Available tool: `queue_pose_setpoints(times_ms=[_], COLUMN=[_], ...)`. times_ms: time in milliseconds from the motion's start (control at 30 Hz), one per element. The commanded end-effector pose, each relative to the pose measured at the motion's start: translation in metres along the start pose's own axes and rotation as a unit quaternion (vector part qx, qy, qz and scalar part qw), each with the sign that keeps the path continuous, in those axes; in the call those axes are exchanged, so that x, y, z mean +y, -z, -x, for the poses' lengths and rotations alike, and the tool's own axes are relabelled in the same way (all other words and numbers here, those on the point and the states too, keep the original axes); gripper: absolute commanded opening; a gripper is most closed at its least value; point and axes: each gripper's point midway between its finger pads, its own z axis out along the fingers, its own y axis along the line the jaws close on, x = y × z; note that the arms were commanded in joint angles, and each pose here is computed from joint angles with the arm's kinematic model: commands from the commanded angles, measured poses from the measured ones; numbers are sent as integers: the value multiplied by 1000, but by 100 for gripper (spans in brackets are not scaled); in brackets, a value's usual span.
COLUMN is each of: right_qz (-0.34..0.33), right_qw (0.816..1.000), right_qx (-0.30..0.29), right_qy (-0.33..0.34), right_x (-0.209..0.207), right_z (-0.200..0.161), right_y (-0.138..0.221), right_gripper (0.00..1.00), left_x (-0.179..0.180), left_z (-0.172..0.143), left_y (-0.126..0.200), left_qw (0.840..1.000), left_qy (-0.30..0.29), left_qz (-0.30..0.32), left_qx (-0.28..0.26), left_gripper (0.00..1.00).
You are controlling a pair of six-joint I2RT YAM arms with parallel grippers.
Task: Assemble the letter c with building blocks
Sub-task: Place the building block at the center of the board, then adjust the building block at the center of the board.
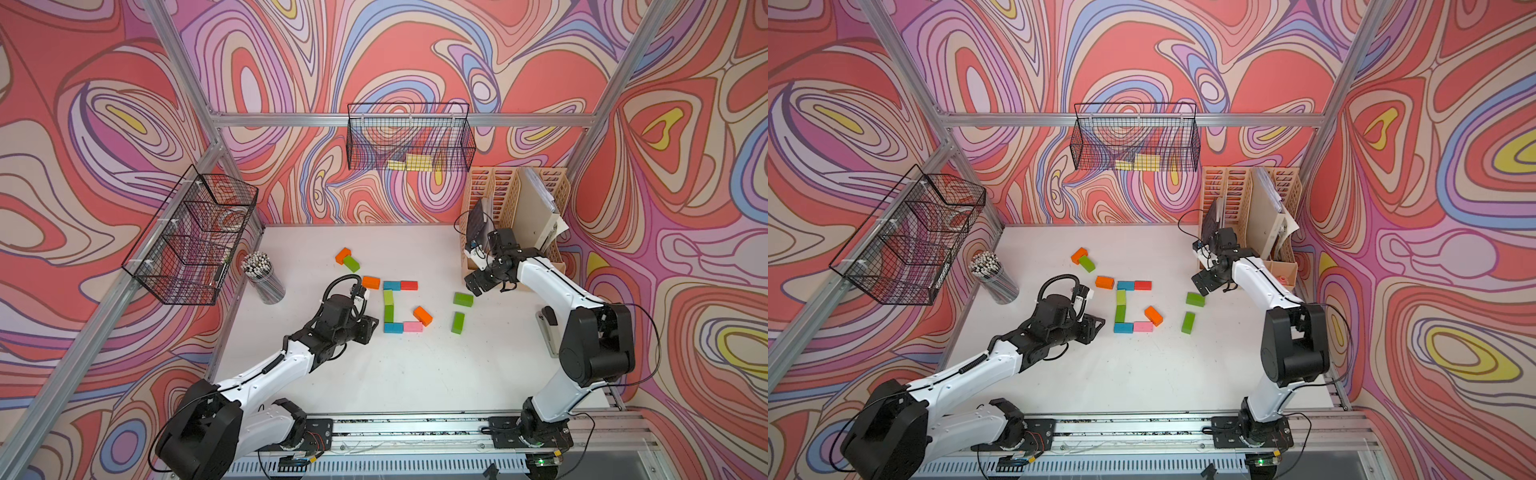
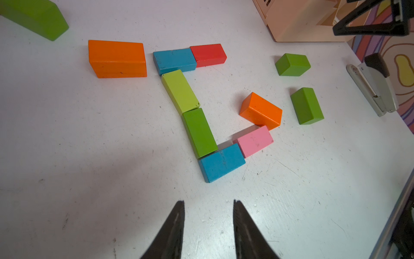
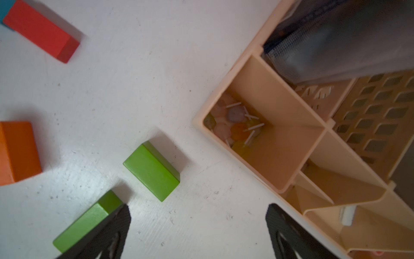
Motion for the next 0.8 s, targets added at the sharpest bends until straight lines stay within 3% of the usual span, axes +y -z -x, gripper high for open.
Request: queue_pose_setpoints(times_ms=[0,100,200,367,500,633,767], right_qz=[70,90,37,54,-7,-15,-41], right_qw=[985,967,919,905,906,903,903], right_qx=[13,-53,-62,-55,-49,-37,-17], right_qy=[-155,-230,-388,-419,-421,-428,-426], right_x=[25,33,16,24,21,26,27], right_z=[-7,3,-15,-19,-29,-30,-33], right_y=[-11,-5,-6,-22,-21,-21,-25], right_gripper=[98,98,98,98,98,82,78], left_x=[4,10,9,9,10,9,9], left_z=[6,-9,-9,-9,-9,-9,-10], left_y=[6,4,2,3,3,2,2], left_qw=[1000,1000,1000,1000,1000,1000,1000], left_qy=[0,3,5,6,5,5,6], left_qz=[10,17,15,12,15,13,13], left_qx=[-18,-6,-5,-7,-7,-7,-5], left_gripper=[39,38,38,38,38,38,38])
